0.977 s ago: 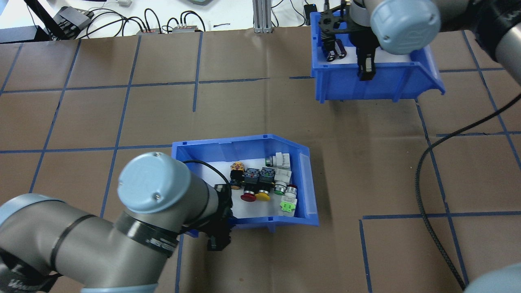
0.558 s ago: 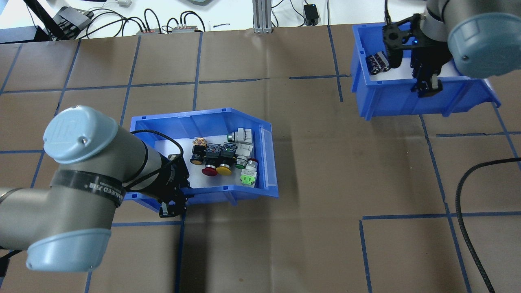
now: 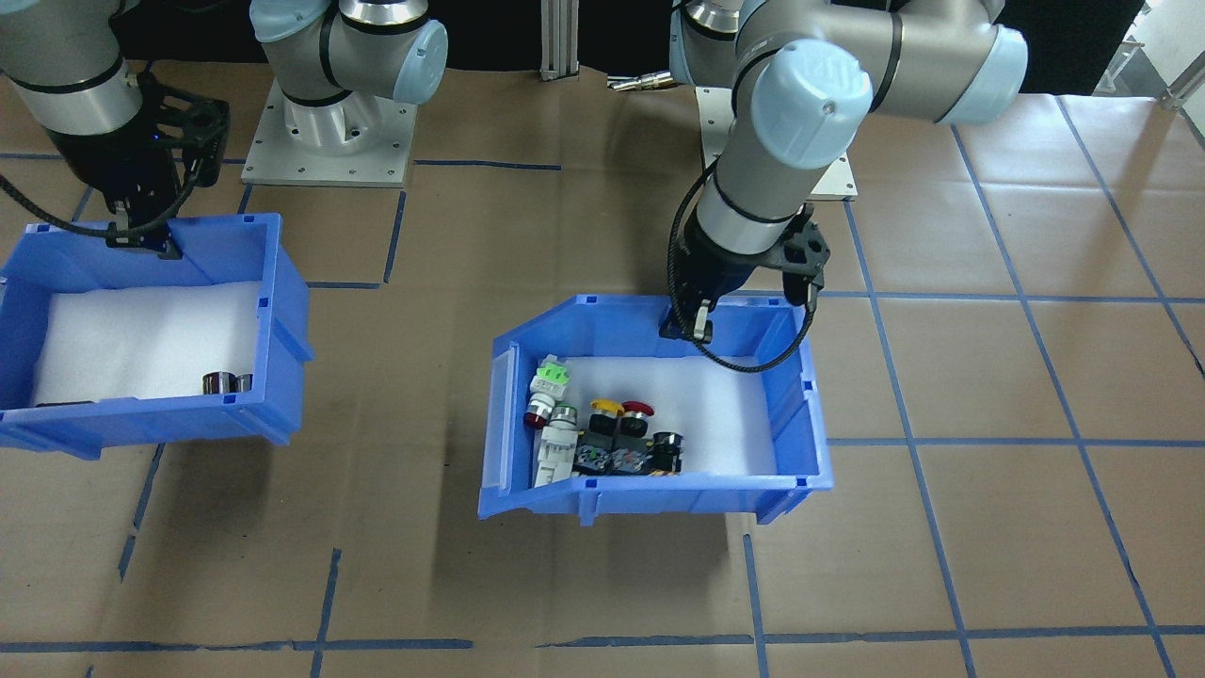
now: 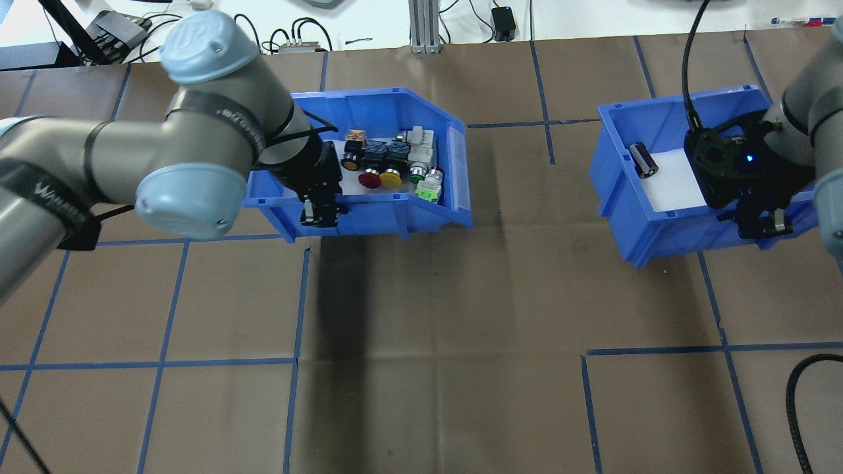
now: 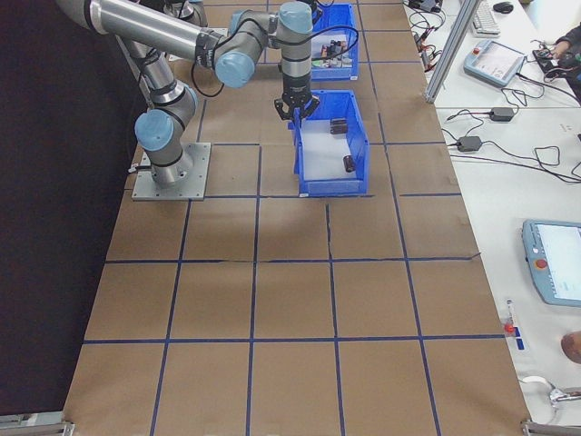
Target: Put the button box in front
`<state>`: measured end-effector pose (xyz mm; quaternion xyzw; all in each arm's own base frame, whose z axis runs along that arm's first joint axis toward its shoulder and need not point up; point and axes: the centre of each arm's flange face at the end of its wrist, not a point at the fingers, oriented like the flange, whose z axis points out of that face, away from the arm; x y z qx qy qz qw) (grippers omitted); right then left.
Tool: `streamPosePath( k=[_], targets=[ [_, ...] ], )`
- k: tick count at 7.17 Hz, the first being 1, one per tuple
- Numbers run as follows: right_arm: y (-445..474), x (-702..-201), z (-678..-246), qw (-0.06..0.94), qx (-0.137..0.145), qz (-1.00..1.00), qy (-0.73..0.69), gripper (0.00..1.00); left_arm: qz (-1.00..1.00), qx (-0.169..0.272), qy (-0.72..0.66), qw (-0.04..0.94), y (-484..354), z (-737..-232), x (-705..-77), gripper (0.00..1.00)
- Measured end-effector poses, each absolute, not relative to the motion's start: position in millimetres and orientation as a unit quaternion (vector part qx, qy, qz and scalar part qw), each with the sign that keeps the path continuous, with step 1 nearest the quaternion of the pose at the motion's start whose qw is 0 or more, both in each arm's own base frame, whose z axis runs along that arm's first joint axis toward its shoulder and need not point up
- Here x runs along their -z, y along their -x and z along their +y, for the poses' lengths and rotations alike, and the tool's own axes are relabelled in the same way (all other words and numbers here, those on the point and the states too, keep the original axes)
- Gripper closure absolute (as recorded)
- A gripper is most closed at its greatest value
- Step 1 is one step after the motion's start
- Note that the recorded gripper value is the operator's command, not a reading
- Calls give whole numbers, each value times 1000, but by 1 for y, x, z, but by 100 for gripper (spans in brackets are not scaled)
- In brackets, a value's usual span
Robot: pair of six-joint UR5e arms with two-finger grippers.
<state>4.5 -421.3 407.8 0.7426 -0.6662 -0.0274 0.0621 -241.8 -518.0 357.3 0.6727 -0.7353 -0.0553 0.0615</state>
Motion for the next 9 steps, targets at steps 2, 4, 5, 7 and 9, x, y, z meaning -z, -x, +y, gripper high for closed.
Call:
streamPosePath(
  k=[2,4,5,7,9],
  targets=[
    [2,-403,-402,61,18,-671,-739,100,-741,60,-666,59,300,-556,-338,100],
    [5,-401,-400,60,17,-674,-736,100,-731,65,-674,85,322,-587,-310,99],
    [5,-401,-400,60,17,-675,-735,100,-720,65,-684,97,329,-602,-299,95],
    [3,-396,-395,52,21,-680,-731,100,-712,62,-691,108,336,-620,-291,86],
    [0,-391,-387,51,22,-684,-728,100,-713,62,-690,109,338,-628,-286,33]
  ],
)
